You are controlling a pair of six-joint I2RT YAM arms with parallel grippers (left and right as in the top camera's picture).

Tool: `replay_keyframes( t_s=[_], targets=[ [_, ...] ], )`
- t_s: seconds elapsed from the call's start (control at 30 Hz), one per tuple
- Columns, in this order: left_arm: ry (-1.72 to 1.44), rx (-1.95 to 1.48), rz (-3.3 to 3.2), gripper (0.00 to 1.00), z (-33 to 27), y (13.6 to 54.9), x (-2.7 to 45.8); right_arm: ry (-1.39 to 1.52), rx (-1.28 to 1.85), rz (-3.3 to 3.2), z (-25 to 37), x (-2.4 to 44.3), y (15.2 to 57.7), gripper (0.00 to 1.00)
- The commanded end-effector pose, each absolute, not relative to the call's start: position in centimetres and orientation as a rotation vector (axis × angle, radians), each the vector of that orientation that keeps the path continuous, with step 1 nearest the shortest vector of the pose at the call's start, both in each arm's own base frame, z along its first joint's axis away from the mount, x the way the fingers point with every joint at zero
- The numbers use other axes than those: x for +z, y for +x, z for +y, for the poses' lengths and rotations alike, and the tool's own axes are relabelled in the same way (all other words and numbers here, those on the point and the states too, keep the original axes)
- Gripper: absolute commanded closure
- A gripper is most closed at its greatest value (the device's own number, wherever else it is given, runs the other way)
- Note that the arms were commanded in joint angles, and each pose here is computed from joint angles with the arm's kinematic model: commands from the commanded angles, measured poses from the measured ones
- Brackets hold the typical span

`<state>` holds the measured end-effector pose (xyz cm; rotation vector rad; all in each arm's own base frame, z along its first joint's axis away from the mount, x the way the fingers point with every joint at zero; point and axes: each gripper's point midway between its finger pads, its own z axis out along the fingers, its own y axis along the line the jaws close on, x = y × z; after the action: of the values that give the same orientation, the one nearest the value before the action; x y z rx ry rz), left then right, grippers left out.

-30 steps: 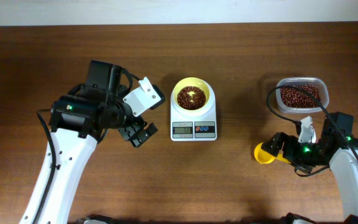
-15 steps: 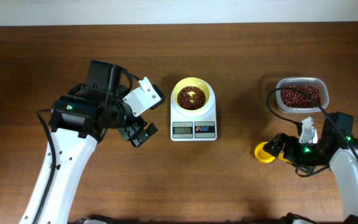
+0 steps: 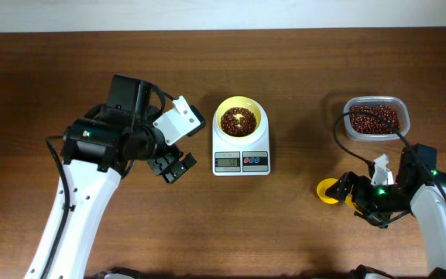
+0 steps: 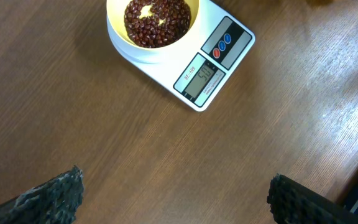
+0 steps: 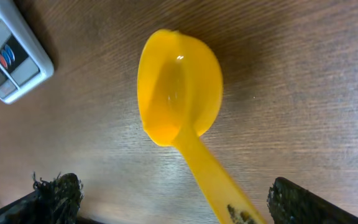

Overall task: Scoop item into bowl and weigh 50g on scale
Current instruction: 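Lower the yellow scoop onto the table left of the right arm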

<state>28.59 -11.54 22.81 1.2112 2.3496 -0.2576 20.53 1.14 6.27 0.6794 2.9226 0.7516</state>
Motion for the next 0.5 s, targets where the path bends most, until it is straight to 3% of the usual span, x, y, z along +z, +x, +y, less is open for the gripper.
replay_keyframes(
  t_s=[0.0, 0.13, 0.37, 0.47],
  targets=[
    [1.221, -0.254, 2.342, 0.01, -11.5, 28.5, 22.9, 0.896, 0.747, 2.927, 1.2, 6.0, 20.0, 0.01],
    [1.221, -0.254, 2.342, 0.01, -11.5, 28.5, 22.9, 1.102, 0.720, 2.880, 0.8, 5.8, 20.3, 0.01],
    [1.221, -0.254, 2.342, 0.01, -11.5, 28.5, 22.9, 0.938, 0.671, 2.708, -1.0, 6.3, 25.1, 0.01],
    [1.221, -0.254, 2.342, 0.01, -11.5, 28.5, 22.9, 0.665, 0.645, 2.720, -1.0, 6.6, 25.8, 0.01]
  ],
)
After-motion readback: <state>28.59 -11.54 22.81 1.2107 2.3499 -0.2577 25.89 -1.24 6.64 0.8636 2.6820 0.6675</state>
